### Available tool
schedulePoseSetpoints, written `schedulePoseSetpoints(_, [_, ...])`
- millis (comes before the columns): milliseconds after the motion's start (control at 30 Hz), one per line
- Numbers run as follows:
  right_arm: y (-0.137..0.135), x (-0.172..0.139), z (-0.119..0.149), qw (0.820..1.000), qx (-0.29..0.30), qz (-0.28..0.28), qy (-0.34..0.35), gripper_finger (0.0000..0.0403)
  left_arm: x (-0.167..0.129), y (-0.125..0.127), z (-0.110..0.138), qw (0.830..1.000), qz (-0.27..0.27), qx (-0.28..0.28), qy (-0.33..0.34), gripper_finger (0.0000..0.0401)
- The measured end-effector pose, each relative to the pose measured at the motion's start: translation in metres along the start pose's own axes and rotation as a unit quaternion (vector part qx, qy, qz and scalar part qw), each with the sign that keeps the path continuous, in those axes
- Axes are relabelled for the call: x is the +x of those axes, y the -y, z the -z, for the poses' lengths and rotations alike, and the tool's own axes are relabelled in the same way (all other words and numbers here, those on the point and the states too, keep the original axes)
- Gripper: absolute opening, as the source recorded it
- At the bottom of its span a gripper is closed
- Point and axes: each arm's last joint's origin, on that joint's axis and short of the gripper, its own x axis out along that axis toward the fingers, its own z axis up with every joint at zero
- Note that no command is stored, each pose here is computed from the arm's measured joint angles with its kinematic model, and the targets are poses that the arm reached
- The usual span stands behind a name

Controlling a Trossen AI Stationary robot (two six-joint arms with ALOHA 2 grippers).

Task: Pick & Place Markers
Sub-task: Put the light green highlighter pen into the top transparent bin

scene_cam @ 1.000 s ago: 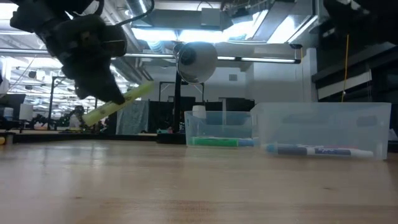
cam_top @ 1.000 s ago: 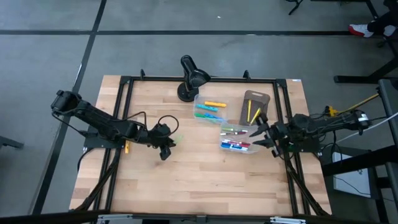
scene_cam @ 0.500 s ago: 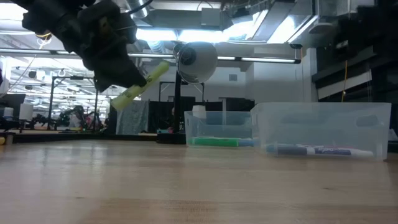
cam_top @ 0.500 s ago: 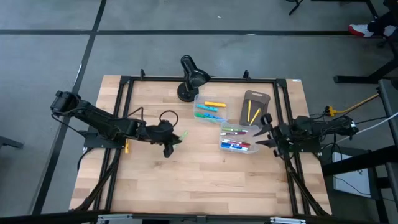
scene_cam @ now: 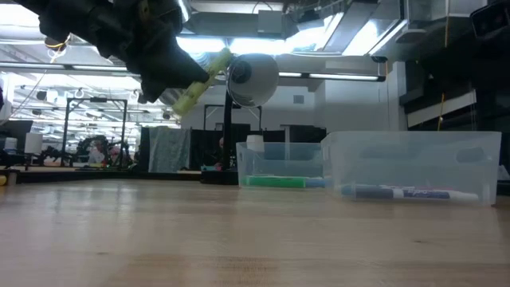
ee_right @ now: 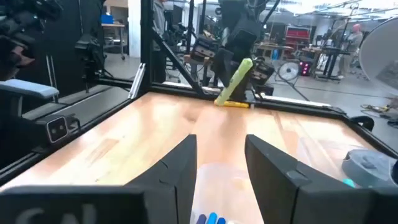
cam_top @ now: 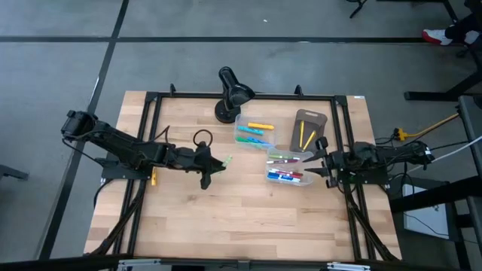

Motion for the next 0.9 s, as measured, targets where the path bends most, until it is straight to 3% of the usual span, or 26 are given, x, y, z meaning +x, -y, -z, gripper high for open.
schedulePoseSetpoints(900, [0.000, 0.000, 0.000, 1.000, 0.005, 0.001, -0.003, 0.0136, -0.001, 0.008, -0.013, 0.995, 0.058, 0.050, 0.061, 0.0052])
